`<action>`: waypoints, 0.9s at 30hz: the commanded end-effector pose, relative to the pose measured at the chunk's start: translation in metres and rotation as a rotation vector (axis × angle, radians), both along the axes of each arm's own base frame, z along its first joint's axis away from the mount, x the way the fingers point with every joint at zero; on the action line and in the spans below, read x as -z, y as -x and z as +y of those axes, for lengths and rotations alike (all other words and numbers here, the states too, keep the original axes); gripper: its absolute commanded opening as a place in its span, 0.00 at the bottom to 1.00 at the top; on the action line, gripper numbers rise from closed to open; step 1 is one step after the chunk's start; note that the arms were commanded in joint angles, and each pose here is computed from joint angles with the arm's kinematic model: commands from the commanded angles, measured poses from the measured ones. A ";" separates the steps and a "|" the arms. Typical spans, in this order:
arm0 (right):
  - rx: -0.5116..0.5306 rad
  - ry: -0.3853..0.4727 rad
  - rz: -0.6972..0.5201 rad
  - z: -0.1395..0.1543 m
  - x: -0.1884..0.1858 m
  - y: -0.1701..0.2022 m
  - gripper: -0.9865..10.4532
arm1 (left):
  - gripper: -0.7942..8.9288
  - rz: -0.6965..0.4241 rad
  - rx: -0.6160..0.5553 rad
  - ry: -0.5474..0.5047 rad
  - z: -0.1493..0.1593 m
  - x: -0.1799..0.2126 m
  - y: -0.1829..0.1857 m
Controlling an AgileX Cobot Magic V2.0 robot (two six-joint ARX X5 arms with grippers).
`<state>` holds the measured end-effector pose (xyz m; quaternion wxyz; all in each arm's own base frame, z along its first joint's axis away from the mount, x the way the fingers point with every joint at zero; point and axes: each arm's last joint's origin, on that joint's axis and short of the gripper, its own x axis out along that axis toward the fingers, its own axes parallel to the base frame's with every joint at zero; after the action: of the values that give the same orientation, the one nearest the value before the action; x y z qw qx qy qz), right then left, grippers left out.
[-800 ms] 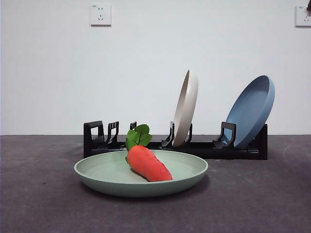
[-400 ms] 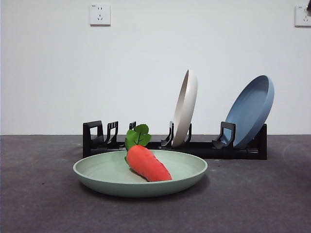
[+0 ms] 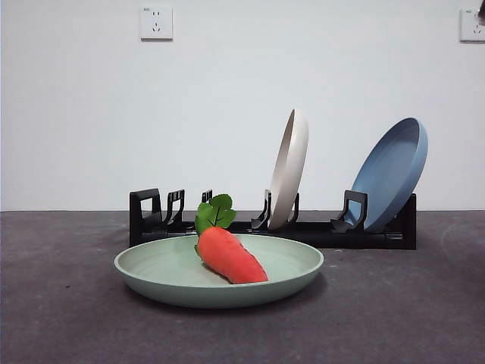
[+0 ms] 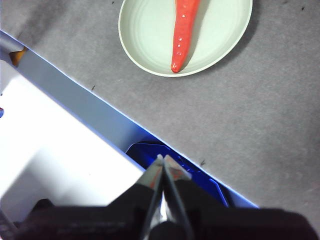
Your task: Take the green plate from the plate rack,put the plate on the table,take the carrot from the table,put the carrot in the plate
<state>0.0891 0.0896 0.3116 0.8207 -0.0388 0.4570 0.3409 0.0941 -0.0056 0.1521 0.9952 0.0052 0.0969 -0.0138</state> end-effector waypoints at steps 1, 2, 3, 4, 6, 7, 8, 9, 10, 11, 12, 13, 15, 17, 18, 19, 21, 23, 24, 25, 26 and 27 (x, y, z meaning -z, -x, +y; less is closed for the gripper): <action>0.002 0.022 -0.134 -0.008 -0.006 -0.002 0.09 | 0.08 0.010 -0.006 0.002 0.000 0.004 0.000; 0.035 0.006 -0.203 -0.012 -0.008 -0.006 0.09 | 0.08 0.010 -0.006 0.002 0.000 0.004 0.000; 0.061 -0.021 -0.260 -0.016 -0.011 -0.008 0.09 | 0.08 0.010 -0.006 0.002 0.000 0.004 0.000; 0.090 -0.066 -0.313 -0.019 -0.013 -0.011 0.09 | 0.08 0.010 -0.007 0.002 0.000 0.004 0.000; 0.152 -0.174 -0.413 -0.030 -0.012 -0.016 0.09 | 0.08 0.010 -0.006 0.002 0.000 0.004 0.000; 0.173 -0.211 -0.449 -0.036 -0.010 -0.016 0.09 | 0.08 0.010 -0.006 0.002 0.000 0.004 0.000; 0.205 -0.242 -0.497 -0.043 -0.005 -0.016 0.09 | 0.08 0.010 -0.006 0.002 0.000 0.004 0.000; 0.243 -0.249 -0.532 -0.049 0.001 -0.016 0.09 | 0.08 0.010 -0.006 0.002 0.000 0.004 0.000; 0.283 -0.249 -0.563 -0.053 0.007 -0.015 0.09 | 0.08 0.010 -0.006 0.002 0.000 0.004 0.000; 0.330 -0.240 -0.599 -0.059 0.017 -0.014 0.09 | 0.08 0.010 -0.006 0.002 0.000 0.004 0.000; 0.353 -0.233 -0.623 -0.062 0.025 -0.013 0.09 | 0.08 0.010 -0.006 0.002 0.000 0.004 0.000; 0.374 -0.226 -0.646 -0.065 0.034 -0.012 0.09 | 0.08 0.010 -0.006 0.002 0.000 0.004 0.000; 0.418 -0.225 -0.695 -0.071 0.053 -0.010 0.09 | 0.08 0.010 -0.006 0.002 0.000 0.004 0.000; 0.442 -0.229 -0.738 -0.073 0.070 -0.008 0.09 | 0.08 0.010 -0.006 0.002 0.000 0.004 0.000; 0.449 -0.230 -0.752 -0.074 0.077 -0.007 0.09 | 0.08 0.010 -0.006 0.002 0.000 0.004 0.000; 0.455 -0.231 -0.765 -0.075 0.083 -0.006 0.09 | 0.08 0.010 -0.006 0.002 0.000 0.004 0.000; 0.479 -0.222 -0.782 -0.076 0.096 -0.006 0.09 | 0.08 0.010 -0.006 0.002 0.000 0.004 0.000; 0.502 -0.207 -0.780 -0.077 0.107 -0.005 0.09 | 0.08 0.010 -0.006 0.002 0.000 0.004 0.000; 0.503 -0.204 -0.774 -0.077 0.113 -0.005 0.09 | 0.08 0.010 -0.006 0.002 0.000 0.004 0.000; 0.503 -0.203 -0.770 -0.077 0.117 -0.005 0.09 | 0.08 0.010 -0.006 0.002 0.000 0.004 0.000; 0.503 -0.201 -0.765 -0.077 0.122 -0.005 0.09 | 0.08 0.010 -0.006 0.002 0.000 0.004 0.000; 0.503 -0.199 -0.758 -0.077 0.126 -0.005 0.09 | 0.08 0.010 -0.006 0.002 0.000 0.004 0.000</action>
<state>0.0937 0.0132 0.1896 0.9864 0.0324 0.0851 0.1370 0.0941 -0.0056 0.1521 0.9952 0.0052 0.0969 -0.0138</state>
